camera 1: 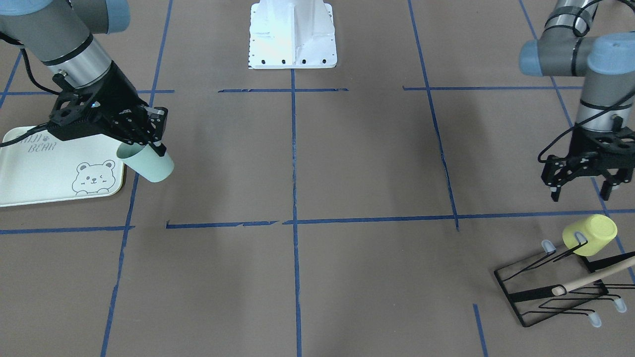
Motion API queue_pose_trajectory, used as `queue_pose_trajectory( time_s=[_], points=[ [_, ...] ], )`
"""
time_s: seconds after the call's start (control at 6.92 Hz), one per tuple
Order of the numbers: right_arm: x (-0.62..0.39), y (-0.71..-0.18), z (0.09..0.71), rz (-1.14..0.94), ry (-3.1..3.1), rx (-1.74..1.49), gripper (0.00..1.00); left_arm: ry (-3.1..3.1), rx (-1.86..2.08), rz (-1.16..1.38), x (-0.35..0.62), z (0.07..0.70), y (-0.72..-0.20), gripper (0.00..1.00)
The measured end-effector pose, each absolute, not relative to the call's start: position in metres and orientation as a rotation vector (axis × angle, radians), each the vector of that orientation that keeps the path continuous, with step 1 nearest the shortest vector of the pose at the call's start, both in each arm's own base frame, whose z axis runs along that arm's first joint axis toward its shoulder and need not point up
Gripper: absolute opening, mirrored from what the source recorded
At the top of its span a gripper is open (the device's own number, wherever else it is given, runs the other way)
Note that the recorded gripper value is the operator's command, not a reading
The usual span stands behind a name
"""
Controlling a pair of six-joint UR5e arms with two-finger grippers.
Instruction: Left arm grabs green cup and hands to right arm on tray
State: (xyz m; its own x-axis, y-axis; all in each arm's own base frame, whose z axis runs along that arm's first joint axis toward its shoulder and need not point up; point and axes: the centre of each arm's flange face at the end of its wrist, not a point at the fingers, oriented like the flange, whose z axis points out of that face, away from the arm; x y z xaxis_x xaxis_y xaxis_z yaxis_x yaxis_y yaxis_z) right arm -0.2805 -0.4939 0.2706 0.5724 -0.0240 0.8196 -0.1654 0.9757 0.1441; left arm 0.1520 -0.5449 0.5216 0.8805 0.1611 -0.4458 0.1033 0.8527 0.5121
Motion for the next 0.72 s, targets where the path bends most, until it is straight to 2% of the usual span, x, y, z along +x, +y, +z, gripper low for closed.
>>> queue_pose_trajectory(
  time_s=[0.29, 0.72],
  points=[
    [-0.243, -0.51, 0.293, -0.011, -0.862, 0.228, 0.0, 0.487, 0.351, 0.165, 0.071, 0.553, -0.552, 1.0],
    [-0.17, -0.509, 0.365, -0.071, -0.849, 0.156, 0.01, 0.744, 0.134, 0.122, 0.014, 0.581, -0.526, 1.0]
  ],
)
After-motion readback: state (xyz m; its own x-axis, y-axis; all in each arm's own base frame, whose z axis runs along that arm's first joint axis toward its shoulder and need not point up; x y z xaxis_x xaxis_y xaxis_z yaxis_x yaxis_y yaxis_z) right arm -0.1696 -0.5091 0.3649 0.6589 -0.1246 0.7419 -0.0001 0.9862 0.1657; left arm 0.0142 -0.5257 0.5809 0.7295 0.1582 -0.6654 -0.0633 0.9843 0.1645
